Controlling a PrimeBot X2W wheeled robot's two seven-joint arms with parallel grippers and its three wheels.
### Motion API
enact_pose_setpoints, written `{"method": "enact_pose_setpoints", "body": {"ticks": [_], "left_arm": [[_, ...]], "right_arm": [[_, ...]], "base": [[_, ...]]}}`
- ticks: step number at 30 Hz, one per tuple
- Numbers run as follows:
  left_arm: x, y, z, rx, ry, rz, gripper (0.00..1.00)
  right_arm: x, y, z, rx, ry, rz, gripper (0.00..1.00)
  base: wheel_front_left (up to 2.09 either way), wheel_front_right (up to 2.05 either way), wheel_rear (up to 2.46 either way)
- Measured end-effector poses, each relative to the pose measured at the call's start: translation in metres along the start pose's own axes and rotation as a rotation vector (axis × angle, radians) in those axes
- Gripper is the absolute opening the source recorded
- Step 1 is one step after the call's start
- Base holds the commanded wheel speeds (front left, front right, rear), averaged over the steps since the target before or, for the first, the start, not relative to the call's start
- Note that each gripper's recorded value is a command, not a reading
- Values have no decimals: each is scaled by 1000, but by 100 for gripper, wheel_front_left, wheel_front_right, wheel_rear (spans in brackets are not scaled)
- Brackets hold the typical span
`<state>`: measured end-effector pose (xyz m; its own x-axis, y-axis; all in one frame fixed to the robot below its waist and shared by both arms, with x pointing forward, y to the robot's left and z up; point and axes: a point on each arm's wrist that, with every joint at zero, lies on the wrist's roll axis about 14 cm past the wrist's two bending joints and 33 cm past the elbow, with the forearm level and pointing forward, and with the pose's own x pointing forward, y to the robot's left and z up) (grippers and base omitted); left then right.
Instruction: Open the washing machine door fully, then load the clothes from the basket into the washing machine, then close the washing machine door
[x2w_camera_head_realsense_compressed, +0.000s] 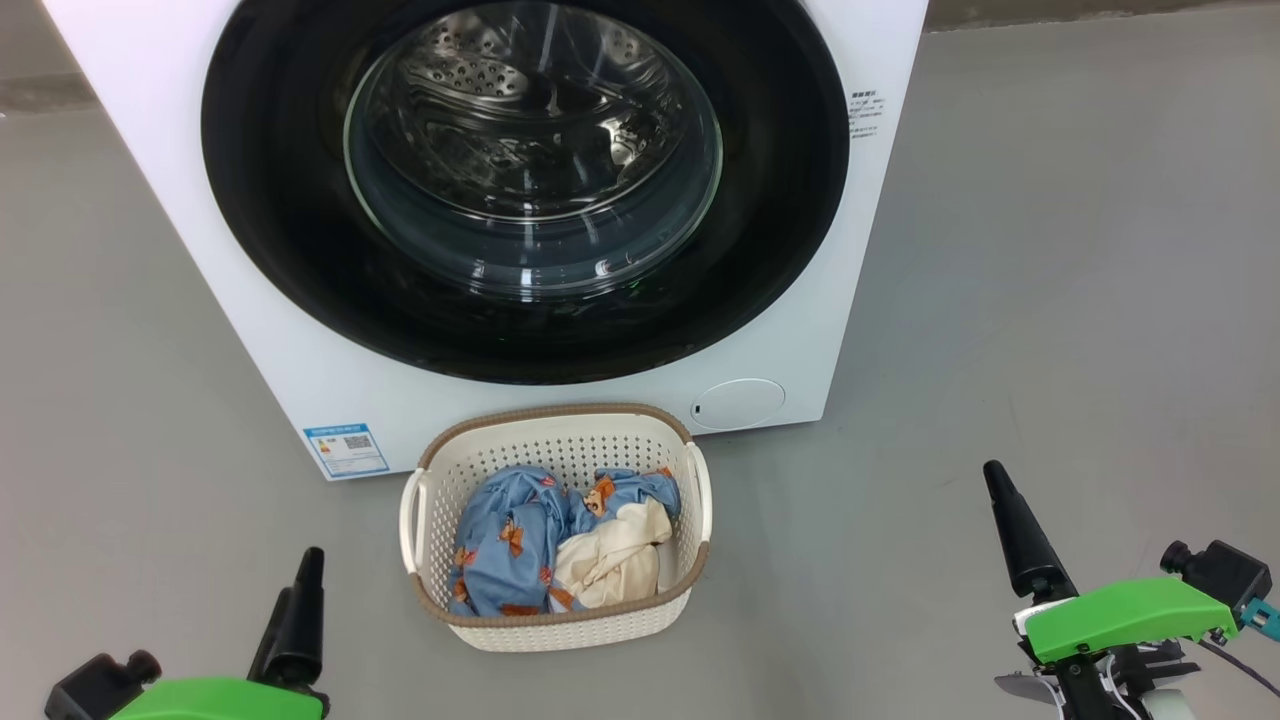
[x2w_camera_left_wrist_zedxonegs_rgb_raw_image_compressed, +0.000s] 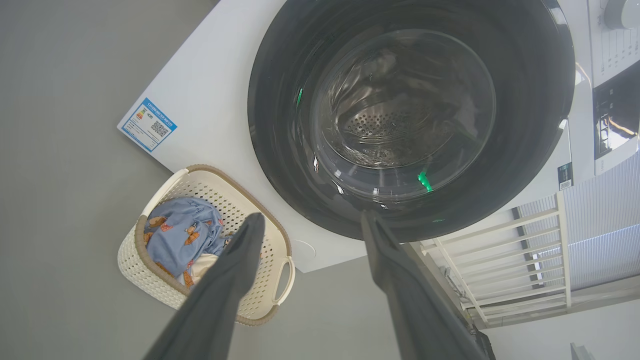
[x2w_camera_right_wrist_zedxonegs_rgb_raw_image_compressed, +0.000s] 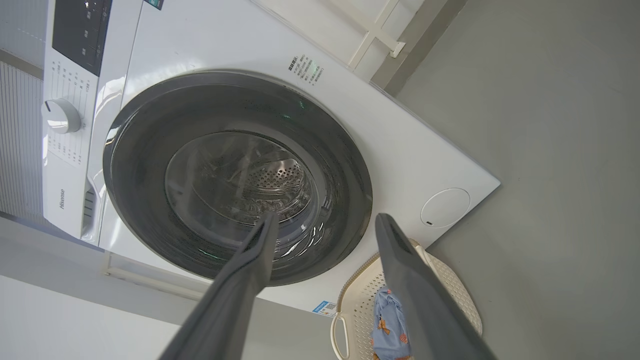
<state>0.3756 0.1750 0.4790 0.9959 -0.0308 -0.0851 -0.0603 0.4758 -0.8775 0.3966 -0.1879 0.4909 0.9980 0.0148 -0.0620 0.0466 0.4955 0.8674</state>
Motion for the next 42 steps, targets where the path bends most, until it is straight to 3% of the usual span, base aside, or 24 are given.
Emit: {"method": "enact_pose_setpoints", "body": {"ticks": [31, 42], "left_arm": [[4, -24, 5, 407, -33, -101, 100], [5, -28, 5, 554, -41, -133, 100]], "right_arm": [[11, 16, -1, -370, 0, 74, 100], [14, 21, 1, -549, -11, 106, 100]], "base": [[0, 0, 0], [0, 0, 0]]}}
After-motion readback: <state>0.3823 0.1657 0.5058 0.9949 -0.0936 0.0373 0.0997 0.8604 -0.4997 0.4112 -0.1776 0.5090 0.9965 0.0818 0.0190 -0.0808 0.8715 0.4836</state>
